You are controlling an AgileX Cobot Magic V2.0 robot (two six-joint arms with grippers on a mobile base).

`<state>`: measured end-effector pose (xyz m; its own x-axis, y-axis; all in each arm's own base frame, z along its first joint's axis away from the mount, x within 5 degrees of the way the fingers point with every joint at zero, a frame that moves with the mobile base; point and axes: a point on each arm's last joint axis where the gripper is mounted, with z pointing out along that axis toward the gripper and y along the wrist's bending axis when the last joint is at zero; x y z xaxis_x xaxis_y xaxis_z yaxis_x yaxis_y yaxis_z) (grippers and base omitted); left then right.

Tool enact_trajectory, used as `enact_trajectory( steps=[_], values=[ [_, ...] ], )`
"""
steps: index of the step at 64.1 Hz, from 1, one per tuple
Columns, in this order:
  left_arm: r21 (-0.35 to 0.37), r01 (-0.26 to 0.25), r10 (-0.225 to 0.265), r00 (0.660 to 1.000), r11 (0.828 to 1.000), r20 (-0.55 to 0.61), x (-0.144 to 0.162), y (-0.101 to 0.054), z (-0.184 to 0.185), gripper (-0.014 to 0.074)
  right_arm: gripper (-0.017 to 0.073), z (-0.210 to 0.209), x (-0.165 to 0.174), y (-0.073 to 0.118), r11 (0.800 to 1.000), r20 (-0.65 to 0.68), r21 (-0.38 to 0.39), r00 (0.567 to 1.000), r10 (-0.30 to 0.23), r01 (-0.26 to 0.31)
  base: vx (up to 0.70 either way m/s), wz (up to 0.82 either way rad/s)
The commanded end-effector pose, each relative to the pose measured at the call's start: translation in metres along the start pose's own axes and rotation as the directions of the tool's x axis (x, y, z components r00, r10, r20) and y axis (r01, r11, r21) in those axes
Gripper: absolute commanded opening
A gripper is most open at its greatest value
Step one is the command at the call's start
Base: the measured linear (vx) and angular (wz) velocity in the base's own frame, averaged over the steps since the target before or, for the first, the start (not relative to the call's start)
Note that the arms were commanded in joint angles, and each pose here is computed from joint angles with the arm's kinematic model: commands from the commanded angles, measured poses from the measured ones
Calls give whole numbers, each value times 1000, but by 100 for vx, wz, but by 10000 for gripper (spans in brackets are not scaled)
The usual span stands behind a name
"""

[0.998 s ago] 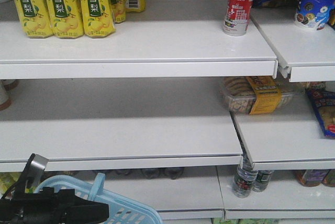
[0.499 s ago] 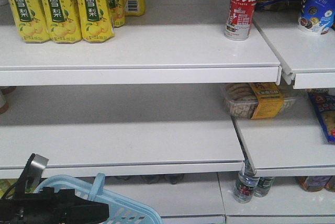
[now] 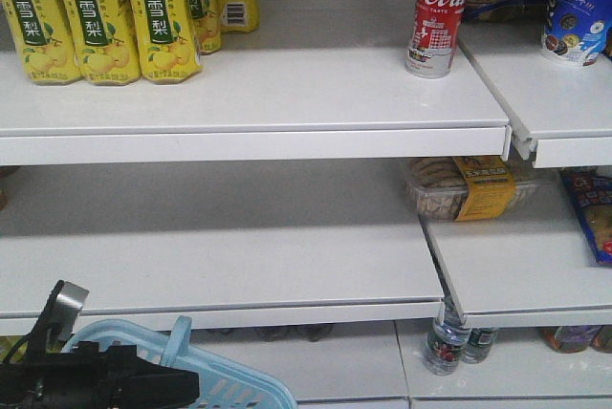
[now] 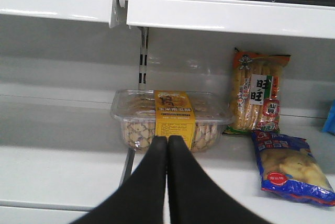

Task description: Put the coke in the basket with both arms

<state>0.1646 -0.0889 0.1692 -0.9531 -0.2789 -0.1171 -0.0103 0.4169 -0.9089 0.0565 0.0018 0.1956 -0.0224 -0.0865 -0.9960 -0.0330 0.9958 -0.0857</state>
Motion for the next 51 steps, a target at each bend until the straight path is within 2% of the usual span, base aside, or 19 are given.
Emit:
enact_trajectory(
  steps=[1, 51],
  values=[
    [116, 1, -6, 999, 993, 43, -5, -16, -2, -6, -10, -1, -5, -1, 1000, 79, 8, 997, -7, 6, 2, -2],
    [116, 1, -6, 999, 993, 43, -5, -16, -2, -6, -10, -1, -5, -1, 1000, 79, 8, 997, -7, 6, 2, -1]
  ],
)
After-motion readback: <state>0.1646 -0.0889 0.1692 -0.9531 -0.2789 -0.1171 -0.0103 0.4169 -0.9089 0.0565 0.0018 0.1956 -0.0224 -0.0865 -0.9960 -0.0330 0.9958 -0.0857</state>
